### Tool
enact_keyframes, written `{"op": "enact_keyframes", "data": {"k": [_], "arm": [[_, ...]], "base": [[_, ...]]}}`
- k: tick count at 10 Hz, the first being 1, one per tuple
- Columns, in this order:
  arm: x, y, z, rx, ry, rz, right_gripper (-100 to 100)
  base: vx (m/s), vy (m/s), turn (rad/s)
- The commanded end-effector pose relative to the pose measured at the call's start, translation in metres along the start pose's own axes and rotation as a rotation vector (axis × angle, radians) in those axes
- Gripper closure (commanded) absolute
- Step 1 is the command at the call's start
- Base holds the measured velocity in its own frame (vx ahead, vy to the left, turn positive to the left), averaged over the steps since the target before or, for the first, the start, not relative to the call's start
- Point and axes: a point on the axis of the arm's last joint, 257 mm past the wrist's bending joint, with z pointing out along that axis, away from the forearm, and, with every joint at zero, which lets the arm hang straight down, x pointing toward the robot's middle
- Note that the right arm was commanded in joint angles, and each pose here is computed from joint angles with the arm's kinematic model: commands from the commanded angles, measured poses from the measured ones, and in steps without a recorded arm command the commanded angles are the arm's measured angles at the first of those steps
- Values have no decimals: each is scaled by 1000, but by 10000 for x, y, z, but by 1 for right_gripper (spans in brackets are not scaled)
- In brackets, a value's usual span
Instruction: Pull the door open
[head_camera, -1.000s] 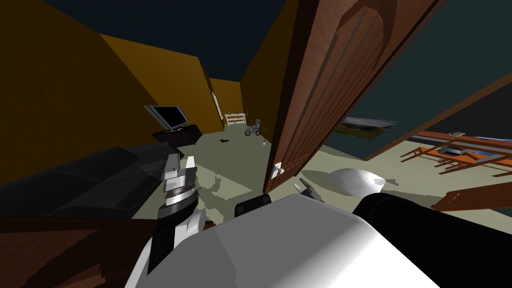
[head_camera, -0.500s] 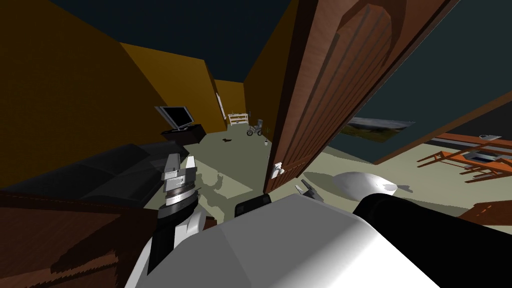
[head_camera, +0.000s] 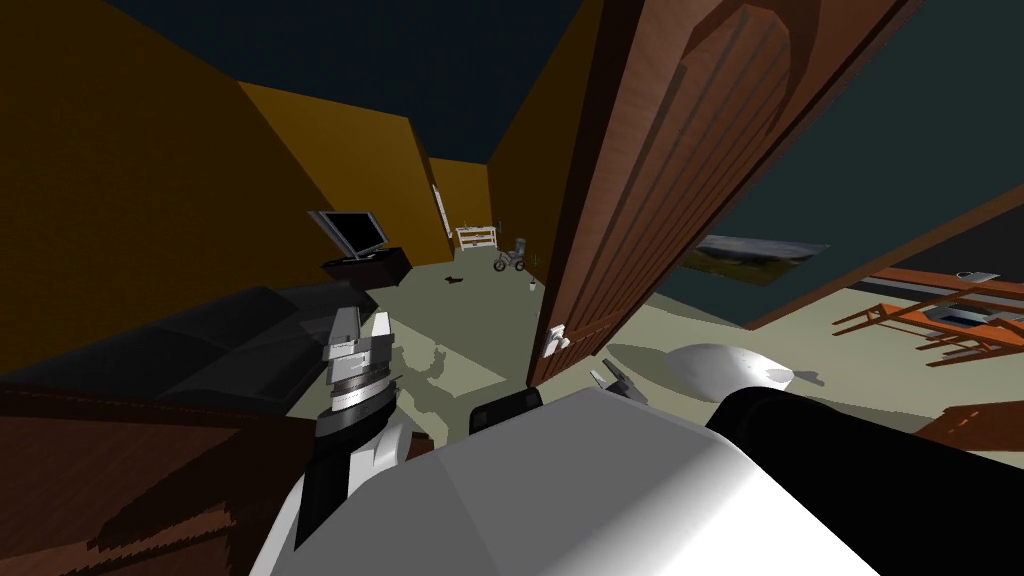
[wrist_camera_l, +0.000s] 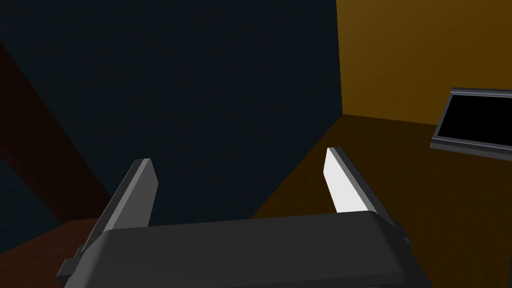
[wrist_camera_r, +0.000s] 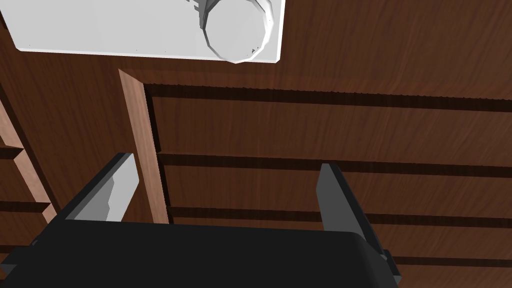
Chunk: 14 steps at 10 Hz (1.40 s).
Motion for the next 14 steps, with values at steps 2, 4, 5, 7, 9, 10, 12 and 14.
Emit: {"op": "enact_keyframes", "data": {"k": [2,4,5,7,9,10,12,14], "arm": [[0,0,0,0,0,0,-100],[0,0,0,0,0,0,-100],[2,3,4,0,-4,0,-100],[3,5,7,0,-6,0,-100],[3,5,7,0,-6,0,-100],[3,5,7,0,-6,0,-100],[3,5,7,0,-6,0,-100],[3,5,7,0,-6,0,-100]], "base": [[1,2,-6],[1,2,-5],[-26,-26,102],[-7,-5,33],[1,1,-3],[-6,-7,23],[-1,-2,6],[1,2,-7]]}}
